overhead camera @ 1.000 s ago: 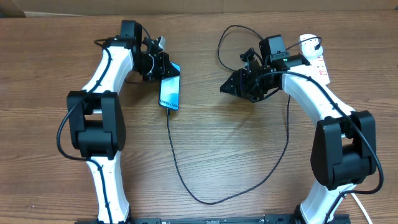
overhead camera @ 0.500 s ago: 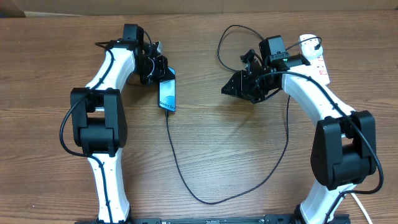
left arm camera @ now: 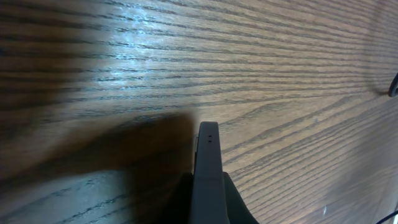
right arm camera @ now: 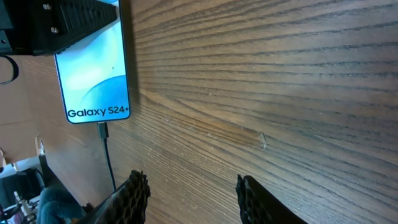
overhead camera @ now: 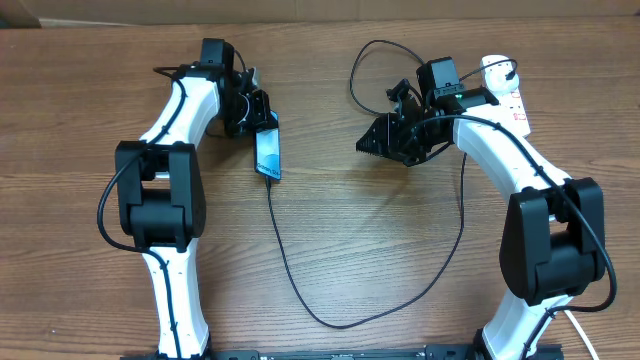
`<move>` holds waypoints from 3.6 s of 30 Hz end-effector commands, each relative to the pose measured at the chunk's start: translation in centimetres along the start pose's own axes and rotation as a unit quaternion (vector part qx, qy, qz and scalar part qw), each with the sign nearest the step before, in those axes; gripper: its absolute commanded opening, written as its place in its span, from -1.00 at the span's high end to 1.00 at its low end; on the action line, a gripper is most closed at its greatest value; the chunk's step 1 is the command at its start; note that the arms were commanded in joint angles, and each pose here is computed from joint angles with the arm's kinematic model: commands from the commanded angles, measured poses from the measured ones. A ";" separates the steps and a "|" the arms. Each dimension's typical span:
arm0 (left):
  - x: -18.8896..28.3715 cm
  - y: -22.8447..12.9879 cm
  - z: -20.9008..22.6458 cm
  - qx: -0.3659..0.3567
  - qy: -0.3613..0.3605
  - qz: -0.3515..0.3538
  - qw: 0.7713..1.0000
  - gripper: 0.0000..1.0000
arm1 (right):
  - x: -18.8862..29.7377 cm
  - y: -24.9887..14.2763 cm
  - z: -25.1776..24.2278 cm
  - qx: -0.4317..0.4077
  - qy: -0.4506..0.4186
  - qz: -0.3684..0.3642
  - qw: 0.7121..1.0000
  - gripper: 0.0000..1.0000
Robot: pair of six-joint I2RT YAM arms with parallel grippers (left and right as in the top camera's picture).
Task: Plug charger to phone and switch on socket
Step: 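Lower the plugged phone onto the table with the left gripper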
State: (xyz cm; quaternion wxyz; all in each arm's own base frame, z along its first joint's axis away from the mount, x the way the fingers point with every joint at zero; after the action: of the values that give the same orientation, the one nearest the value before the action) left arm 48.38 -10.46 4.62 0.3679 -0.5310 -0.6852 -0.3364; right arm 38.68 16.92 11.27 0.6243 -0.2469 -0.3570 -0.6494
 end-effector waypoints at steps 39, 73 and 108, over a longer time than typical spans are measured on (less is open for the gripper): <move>-0.4 -1.0 0.6 0.014 0.031 0.020 0.999 0.74 | 1.1 0.5 0.9 0.017 0.001 -0.012 1.000 0.07; -0.2 -1.8 1.6 0.024 0.065 0.034 0.997 0.35 | 1.1 0.3 0.9 0.022 0.000 -0.008 1.000 0.07; 0.2 -2.1 3.6 0.028 0.133 0.031 0.990 0.21 | 1.1 0.1 0.8 0.022 -0.001 -0.004 1.000 0.06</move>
State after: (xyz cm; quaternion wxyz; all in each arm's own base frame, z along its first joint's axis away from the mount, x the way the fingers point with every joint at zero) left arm 45.98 -8.96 3.59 0.4506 -0.5150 -0.6377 -0.3535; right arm 37.98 16.77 11.07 0.6339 -0.2527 -0.3570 -0.6378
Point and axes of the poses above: each gripper's point midway between its finger pads, its own x axis back along the fingers, its own z axis along the line the jaws close on, y = z × x, the point moved 3 cm from there along x, back along the fingers, and after that the axes turned 4 degrees about x, right-handed, at the moved point
